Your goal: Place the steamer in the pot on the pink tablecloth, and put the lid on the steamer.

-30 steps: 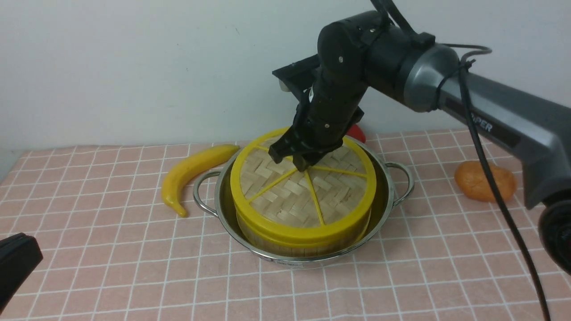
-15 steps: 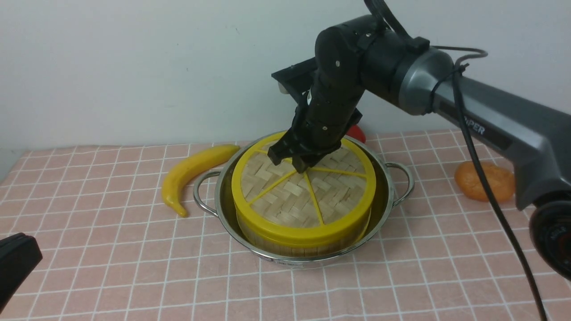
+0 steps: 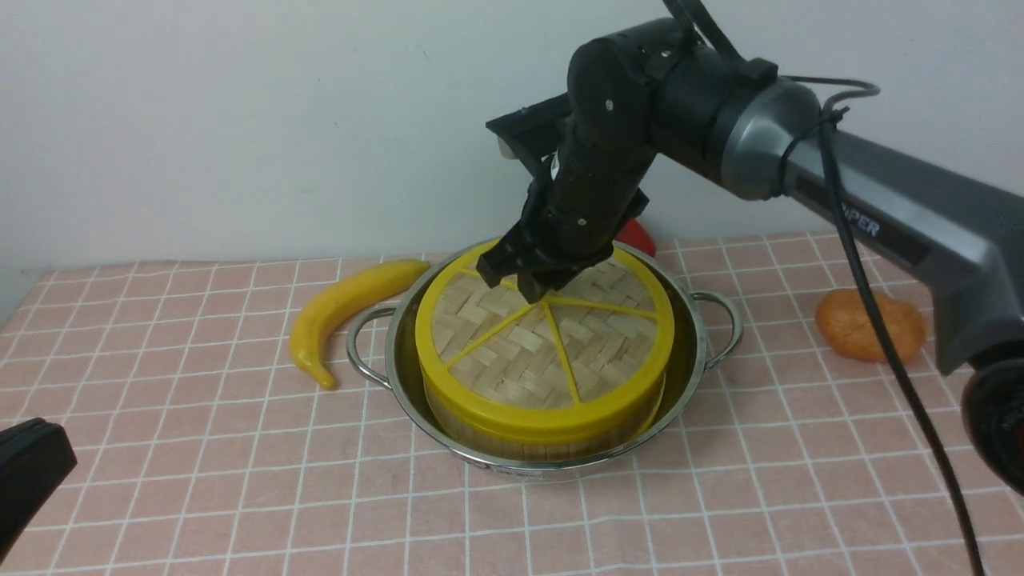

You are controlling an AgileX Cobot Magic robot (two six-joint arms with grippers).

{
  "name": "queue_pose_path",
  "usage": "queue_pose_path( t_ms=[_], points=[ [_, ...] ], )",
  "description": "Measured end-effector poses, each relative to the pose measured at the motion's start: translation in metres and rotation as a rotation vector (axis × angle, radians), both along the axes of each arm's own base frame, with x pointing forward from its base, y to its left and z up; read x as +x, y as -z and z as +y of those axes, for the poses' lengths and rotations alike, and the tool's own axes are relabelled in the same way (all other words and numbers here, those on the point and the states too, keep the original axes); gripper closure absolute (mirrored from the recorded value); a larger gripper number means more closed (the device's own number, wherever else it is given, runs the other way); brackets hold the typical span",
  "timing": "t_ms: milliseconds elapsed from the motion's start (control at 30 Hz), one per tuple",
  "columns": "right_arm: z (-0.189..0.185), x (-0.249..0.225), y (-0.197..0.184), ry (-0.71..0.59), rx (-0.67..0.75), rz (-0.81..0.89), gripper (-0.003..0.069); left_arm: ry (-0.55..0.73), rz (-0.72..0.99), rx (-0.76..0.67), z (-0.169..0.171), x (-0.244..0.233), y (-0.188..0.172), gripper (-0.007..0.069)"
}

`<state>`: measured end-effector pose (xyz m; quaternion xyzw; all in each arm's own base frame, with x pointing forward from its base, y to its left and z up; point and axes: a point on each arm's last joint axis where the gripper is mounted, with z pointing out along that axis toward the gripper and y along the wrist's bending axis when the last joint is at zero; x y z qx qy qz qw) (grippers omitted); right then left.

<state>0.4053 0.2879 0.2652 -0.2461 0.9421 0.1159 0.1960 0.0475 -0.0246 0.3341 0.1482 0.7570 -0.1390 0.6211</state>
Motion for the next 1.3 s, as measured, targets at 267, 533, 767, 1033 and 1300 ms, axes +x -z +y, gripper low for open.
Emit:
queue_pose_path(
  t_ms=[267,533,767,1033,1300],
  points=[
    [-0.044,-0.065,-0.163,-0.002,0.215,-0.293,0.0228,-0.004,-0.007,0.005,0.0,0.0,0.0,0.0584],
    [-0.149,-0.2,-0.274,0.032,0.285,-0.614,0.0424,-0.075,-0.122,0.141,0.008,0.004,-0.006,0.0571],
    [-0.194,-0.265,-0.217,0.034,0.35,-0.728,0.0666,-0.094,-0.127,0.178,0.009,0.009,-0.006,0.0559],
    [-0.2,-0.275,-0.115,0.095,0.504,-0.8,0.0674,-0.093,-0.121,0.171,0.009,0.009,-0.006,0.054],
    [-0.203,-0.28,-0.113,0.099,0.548,-0.844,0.0666,-0.093,-0.121,0.17,0.009,0.009,-0.006,0.0529]
  ],
)
